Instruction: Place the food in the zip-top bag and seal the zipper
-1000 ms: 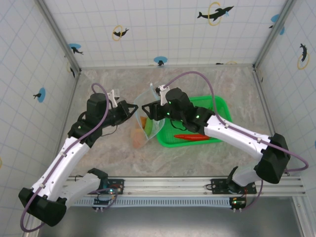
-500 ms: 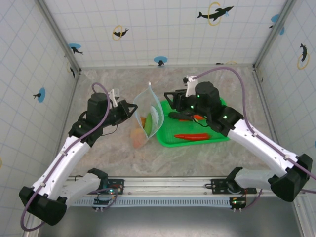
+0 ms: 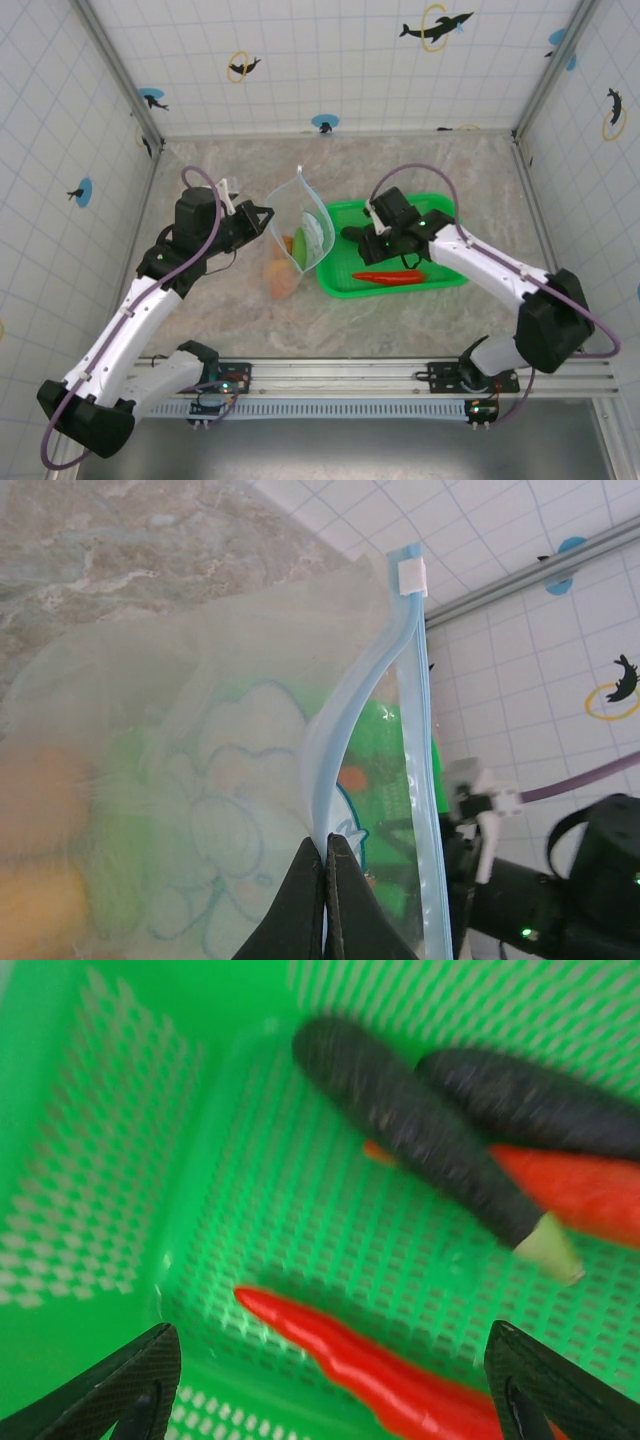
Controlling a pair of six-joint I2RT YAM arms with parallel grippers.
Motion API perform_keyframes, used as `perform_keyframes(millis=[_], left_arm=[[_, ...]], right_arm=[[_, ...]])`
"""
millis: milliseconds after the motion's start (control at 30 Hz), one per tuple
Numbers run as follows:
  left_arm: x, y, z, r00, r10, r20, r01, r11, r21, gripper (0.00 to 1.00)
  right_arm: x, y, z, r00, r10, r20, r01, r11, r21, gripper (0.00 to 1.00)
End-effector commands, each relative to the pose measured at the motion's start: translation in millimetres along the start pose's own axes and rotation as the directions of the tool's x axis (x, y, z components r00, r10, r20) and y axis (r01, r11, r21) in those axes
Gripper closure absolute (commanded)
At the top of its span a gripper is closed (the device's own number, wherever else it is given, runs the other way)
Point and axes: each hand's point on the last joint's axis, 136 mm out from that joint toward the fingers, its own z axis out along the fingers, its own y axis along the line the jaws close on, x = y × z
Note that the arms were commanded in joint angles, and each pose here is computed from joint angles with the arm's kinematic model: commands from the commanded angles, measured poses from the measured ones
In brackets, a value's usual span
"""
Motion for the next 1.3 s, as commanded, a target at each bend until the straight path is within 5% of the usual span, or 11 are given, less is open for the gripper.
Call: perform_keyframes(millis=[0, 433, 633, 1000, 1267], left_arm=[[-9, -9, -7, 0.999, 0.028, 0.037, -0.029, 0.999, 0.02, 1.0], [-8, -4, -12, 0.998, 0.055, 0.044, -0.055, 0.998, -0.007, 1.0], [-8, -5, -13, 0.997, 0.06, 0.045, -0.06, 0.998, -0.002, 1.0], [-9, -6, -11, 0.998, 0.056, 0.041, -0.056, 0.998, 0.001, 1.0], [-8, -5, -11, 0.998, 0.054, 0.04, -0.054, 0.999, -0.002, 1.0]], right_arm=[[20, 0, 3, 0.978, -0.134, -0.157, 0.141, 0.989, 0.034, 0.16], [52, -14, 65, 0.91, -0.175, -0.374, 0.228, 0.969, 0.1, 0.17], [49, -17, 83, 0.915, -0.171, -0.365, 0.229, 0.965, 0.124, 0.22], [24, -6, 91, 0.947, -0.174, -0.27, 0.195, 0.98, 0.05, 0.67], [-2, 18, 72, 0.957, -0.254, -0.136, 0.259, 0.966, 0.02, 0.75]])
